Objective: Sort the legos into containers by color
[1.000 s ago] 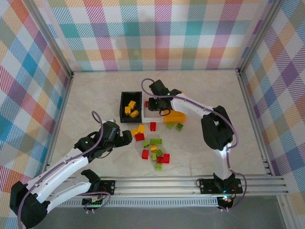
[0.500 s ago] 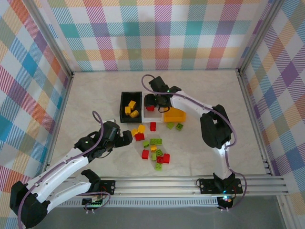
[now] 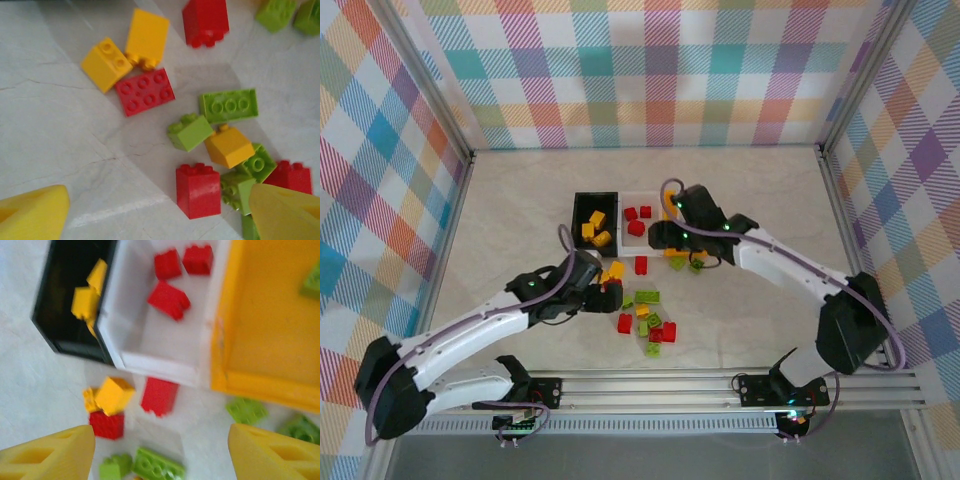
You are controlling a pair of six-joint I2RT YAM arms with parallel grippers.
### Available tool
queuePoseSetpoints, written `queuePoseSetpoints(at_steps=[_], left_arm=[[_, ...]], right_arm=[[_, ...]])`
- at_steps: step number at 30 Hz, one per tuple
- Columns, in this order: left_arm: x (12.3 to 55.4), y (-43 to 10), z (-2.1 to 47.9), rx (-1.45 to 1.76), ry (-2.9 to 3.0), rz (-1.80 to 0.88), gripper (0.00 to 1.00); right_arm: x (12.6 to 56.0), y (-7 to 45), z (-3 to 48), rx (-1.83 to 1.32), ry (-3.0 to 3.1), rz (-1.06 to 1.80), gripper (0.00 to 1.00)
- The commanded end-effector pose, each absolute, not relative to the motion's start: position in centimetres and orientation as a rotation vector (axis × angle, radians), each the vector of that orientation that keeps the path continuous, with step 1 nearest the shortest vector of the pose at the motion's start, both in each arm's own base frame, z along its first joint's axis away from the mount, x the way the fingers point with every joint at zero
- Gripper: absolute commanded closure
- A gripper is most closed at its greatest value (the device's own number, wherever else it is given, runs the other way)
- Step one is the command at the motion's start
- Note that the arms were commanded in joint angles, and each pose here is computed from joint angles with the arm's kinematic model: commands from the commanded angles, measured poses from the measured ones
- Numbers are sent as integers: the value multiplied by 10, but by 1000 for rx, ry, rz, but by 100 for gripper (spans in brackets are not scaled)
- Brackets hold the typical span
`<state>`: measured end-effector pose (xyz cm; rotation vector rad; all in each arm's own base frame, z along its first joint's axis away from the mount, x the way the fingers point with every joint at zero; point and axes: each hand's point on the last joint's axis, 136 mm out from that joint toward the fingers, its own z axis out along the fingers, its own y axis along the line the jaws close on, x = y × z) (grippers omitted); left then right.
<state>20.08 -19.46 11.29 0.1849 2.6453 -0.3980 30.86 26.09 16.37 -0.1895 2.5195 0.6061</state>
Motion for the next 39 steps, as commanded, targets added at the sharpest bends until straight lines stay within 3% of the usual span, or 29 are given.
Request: queuePoseSetpoints(at_steps=[1, 4, 9, 21, 27, 35, 39], left_arm=[[190, -215, 103, 341, 2687, -378, 13], [178, -231, 89, 461, 2729, -348, 21], [159, -241, 65, 576, 2779, -289, 20], [172, -246, 37, 605, 2779, -170, 33], [172, -243, 29, 609, 2800, -123, 46], [171, -239, 52, 566, 2773, -169, 68], [185, -239, 91, 514, 2683, -203, 70]], right_arm=[[285, 247, 146, -173, 2563, 604, 29], [269, 229, 132, -131, 2593, 570, 29], [253, 210, 123, -79, 2599, 542, 28], [250, 199, 139, -58, 2544, 535, 28], [250, 195, 144, -56, 2528, 522, 27], [252, 196, 143, -48, 2527, 520, 27], [253, 196, 144, -47, 2527, 521, 27]])
